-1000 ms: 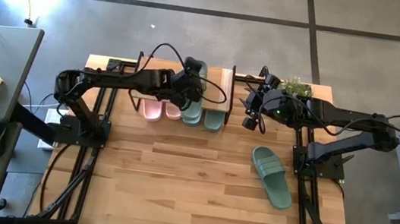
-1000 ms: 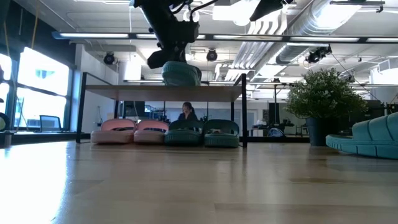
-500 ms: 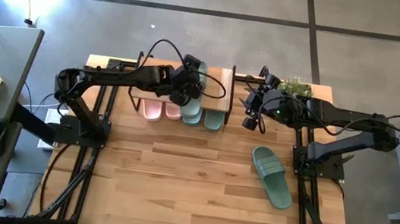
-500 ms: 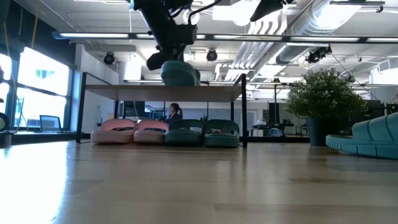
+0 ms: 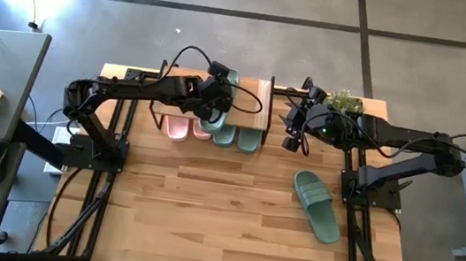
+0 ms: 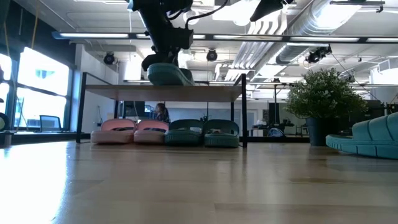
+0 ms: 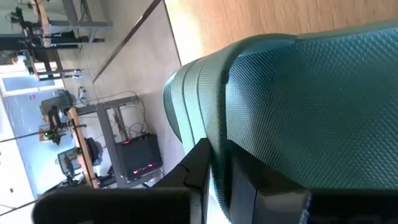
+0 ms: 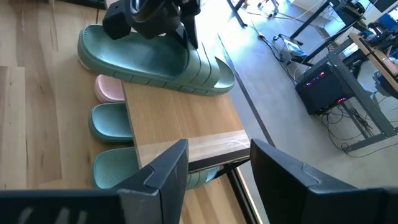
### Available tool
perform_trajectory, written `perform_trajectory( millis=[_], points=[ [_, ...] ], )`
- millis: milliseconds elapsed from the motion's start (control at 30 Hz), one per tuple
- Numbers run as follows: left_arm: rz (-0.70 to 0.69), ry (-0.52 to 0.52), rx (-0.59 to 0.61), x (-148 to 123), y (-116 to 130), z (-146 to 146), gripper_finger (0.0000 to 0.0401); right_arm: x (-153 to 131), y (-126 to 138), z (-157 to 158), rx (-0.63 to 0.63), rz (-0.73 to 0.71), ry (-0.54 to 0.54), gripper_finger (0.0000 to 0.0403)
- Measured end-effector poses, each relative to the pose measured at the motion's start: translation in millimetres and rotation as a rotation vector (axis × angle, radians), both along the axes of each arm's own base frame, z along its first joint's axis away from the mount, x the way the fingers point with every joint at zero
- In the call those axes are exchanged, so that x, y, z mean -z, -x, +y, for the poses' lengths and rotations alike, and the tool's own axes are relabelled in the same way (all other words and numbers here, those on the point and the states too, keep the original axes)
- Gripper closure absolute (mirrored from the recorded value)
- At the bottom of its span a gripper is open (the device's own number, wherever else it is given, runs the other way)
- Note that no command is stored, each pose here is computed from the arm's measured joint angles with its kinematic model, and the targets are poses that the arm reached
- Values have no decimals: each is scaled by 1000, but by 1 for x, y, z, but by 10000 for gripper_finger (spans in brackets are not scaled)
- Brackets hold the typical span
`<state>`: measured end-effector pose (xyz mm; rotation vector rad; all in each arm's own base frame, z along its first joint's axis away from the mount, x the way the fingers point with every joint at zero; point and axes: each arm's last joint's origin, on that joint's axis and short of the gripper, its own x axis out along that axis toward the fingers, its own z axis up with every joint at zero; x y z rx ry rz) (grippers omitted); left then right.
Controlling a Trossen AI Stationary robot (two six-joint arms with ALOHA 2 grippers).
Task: Pick and place slides into the shelf
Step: Put the left green slipper on the top shelf
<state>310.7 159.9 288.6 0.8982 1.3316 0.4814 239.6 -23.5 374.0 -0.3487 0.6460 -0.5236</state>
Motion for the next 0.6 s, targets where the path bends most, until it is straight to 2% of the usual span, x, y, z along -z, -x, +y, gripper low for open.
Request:
perform_trajectory(
  millis=[267,400,600],
  points=[
    [-64,20,-46,0,0,0,379,0,0,0,1,-5,-8,238],
    [-62,32,-39,0,0,0,355,0,0,0,-13,-5,-17,238],
    [-98,61,-51,1,0,-1,298,0,0,1,-15,-5,-18,238]
  ],
)
